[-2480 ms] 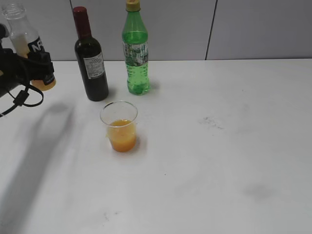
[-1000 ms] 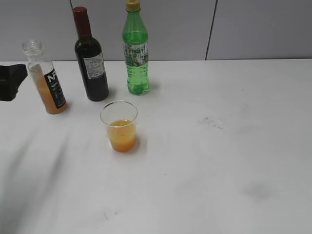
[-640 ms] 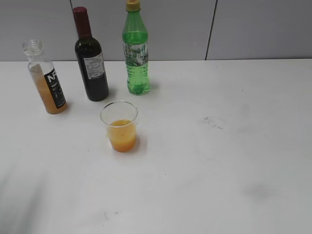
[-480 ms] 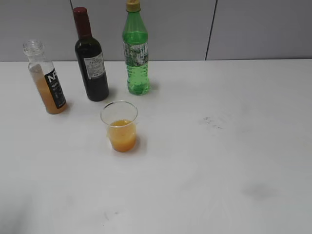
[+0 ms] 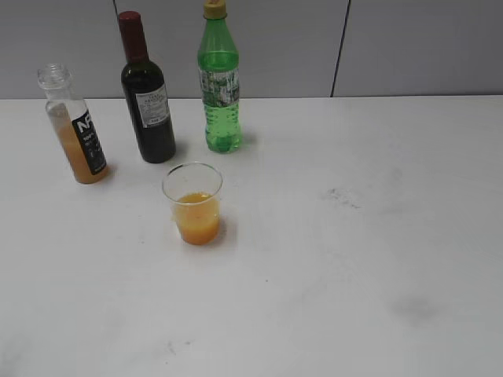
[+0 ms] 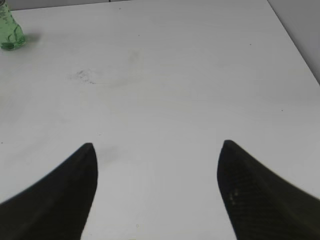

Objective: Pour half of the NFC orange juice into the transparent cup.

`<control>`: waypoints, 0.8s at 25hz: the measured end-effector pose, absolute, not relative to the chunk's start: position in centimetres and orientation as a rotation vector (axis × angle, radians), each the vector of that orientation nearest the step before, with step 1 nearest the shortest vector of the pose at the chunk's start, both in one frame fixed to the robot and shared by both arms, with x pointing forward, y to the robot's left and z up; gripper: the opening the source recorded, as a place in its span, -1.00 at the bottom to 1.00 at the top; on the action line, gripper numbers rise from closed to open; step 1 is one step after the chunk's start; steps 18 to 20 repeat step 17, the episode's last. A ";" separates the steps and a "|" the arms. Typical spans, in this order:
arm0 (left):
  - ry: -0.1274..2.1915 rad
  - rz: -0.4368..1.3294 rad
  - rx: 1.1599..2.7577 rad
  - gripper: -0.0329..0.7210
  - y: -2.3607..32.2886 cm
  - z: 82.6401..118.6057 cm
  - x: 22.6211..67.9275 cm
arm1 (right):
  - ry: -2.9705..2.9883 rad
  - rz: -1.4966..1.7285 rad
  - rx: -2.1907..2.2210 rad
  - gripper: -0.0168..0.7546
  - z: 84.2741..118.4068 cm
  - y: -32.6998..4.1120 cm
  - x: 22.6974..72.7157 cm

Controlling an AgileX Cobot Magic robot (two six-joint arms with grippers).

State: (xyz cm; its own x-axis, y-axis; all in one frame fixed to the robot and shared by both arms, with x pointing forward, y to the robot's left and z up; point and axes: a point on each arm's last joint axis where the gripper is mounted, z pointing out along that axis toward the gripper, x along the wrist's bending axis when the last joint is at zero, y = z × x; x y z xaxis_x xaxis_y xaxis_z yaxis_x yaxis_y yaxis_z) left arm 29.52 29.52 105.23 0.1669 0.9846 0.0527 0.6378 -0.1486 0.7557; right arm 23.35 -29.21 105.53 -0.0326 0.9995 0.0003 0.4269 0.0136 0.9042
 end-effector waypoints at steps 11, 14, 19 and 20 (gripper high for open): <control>1.552 0.787 1.827 0.66 30.3 104.8 26.6 | 1.556 0.986 1.506 0.52 105.5 -29.2 23.4; 1.539 0.810 1.785 0.66 30.5 104.6 25.7 | 1.556 0.986 1.506 0.52 105.5 -29.2 23.4; 1.523 0.841 1.722 0.66 30.7 104.6 24.7 | 1.556 0.986 1.506 0.52 105.5 -29.2 23.4; 1.523 0.841 1.722 0.66 30.7 104.6 24.7 | 1.556 0.986 1.506 0.52 105.5 -29.2 23.4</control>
